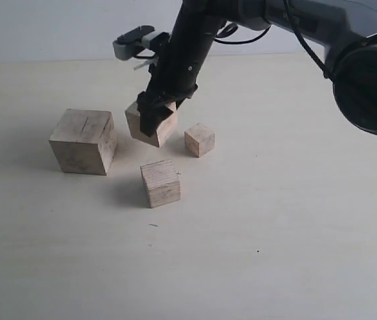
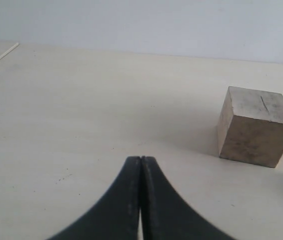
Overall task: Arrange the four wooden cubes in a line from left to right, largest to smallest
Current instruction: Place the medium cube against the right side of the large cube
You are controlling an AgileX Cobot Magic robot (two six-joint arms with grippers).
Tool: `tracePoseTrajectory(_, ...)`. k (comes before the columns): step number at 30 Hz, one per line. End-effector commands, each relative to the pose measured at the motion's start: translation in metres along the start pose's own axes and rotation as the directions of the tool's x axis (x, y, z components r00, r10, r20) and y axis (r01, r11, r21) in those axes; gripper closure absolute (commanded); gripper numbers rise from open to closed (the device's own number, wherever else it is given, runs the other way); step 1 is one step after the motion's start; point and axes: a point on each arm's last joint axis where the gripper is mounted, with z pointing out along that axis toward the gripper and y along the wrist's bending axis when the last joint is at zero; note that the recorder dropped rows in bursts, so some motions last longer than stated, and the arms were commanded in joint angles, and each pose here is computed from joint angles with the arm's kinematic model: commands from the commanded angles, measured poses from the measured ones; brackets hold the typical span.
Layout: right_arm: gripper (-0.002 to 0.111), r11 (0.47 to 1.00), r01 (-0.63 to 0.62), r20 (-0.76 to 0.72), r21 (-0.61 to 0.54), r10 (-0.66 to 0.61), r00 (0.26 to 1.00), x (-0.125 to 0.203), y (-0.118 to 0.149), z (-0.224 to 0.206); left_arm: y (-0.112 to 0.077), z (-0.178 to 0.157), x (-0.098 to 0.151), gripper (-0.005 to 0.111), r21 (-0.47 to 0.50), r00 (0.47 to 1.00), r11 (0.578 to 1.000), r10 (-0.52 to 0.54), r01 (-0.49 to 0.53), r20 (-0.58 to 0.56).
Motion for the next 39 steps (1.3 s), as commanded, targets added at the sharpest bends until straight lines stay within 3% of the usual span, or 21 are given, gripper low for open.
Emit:
tracePoseTrajectory(1,0.108,0.989,0.133,-0.011,-0.066,-0.134,0.991,0.010,0.009,0.004,0.000,0.000,0.000,0.107,0.005,1.000,1.000,-0.001,0.001,0.012)
tracePoseTrajectory(5,0.108,0.941,0.313,0.011,-0.129,-0.314,0.949,0.014,0.019,0.015,0.000,0.000,0.000,0.107,0.005,1.000,1.000,-0.001,0.001,0.012)
tracePoseTrajectory(11,0.108,0.902,0.391,0.016,-0.184,-0.395,0.918,0.013,0.033,0.038,0.000,0.000,0.000,0.107,0.005,1.000,1.000,-0.001,0.001,0.012)
tracePoseTrajectory(18,0.108,0.868,0.492,0.056,-0.066,-0.489,0.870,0.002,0.034,0.058,0.000,0.000,0.000,0.107,0.005,1.000,1.000,-0.001,0.001,0.012)
tracePoseTrajectory(23,0.108,0.855,0.519,0.057,0.004,-0.518,0.853,-0.001,0.029,0.058,0.000,0.000,0.000,0.107,0.005,1.000,1.000,-0.001,0.001,0.012)
tracePoseTrajectory(39,0.108,0.815,0.579,0.066,0.037,-0.580,0.812,-0.003,0.027,0.058,0.000,0.000,0.000,0.107,0.005,1.000,1.000,-0.001,0.001,0.012)
